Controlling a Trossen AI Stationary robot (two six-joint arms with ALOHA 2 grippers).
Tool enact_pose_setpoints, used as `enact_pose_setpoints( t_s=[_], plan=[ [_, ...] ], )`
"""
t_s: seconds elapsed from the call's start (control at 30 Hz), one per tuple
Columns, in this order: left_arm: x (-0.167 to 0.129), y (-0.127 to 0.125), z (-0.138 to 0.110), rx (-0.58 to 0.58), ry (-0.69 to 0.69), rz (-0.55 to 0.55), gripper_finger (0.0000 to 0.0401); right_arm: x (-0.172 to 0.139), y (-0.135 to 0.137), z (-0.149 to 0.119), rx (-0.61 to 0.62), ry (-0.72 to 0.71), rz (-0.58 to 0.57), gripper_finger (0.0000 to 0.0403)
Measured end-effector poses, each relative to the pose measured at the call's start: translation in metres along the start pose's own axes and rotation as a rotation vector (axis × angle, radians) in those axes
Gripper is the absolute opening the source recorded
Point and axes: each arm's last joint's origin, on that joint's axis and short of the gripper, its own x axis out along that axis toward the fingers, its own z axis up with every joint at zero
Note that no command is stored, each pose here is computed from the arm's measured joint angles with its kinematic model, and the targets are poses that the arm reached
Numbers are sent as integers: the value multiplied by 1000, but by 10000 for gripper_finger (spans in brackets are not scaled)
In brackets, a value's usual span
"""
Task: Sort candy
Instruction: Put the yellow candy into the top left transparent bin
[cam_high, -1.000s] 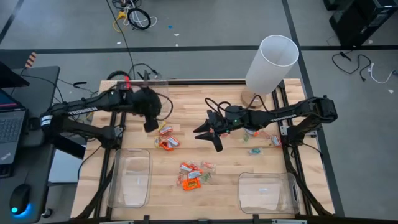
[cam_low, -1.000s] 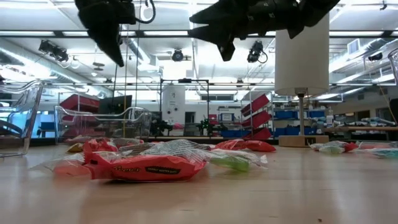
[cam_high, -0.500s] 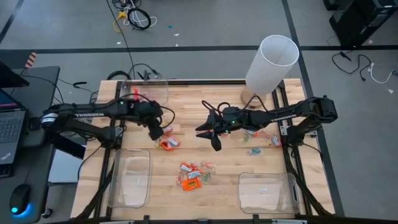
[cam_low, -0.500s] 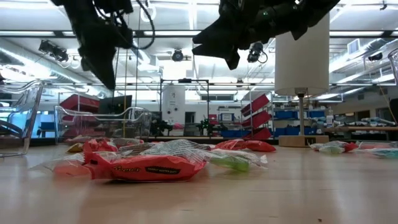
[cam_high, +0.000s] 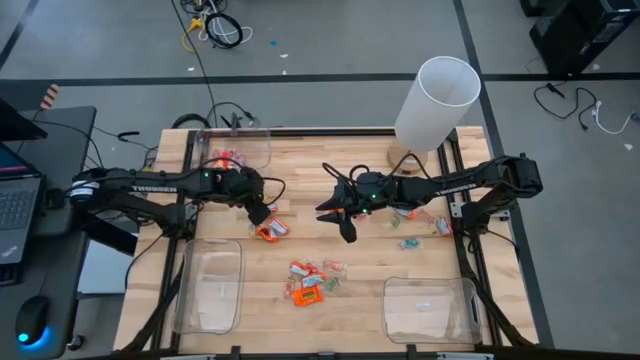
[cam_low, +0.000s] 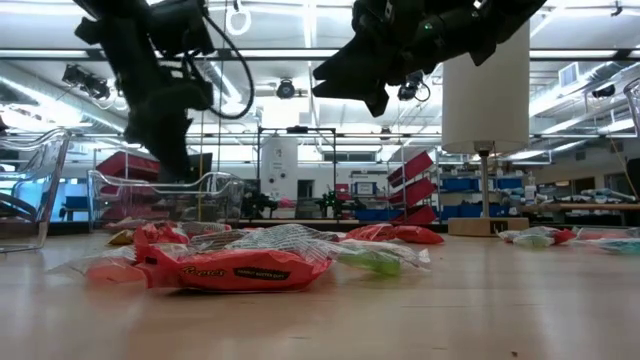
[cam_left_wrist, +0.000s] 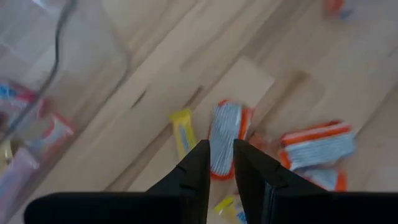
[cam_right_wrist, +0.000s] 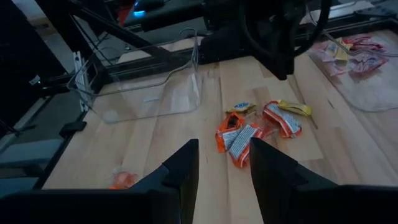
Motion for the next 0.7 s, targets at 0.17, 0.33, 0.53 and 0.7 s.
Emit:
enact_pose_setpoints(
  t_s=[0.17,0.33,0.53,0.7],
  plan=[
    [12,-2,-2,-4,24,21,74,0,0,-1,2,11,-2,128],
    [24,-2,-2,8,43,94,74,0,0,-1,2,13,-3,128],
    [37,-4,-4,26,92,133,74,0,0,-1,2,13,-6,128],
    [44,-4,-5,-1,95,186,74,0,0,-1,2,12,-6,128]
  ],
)
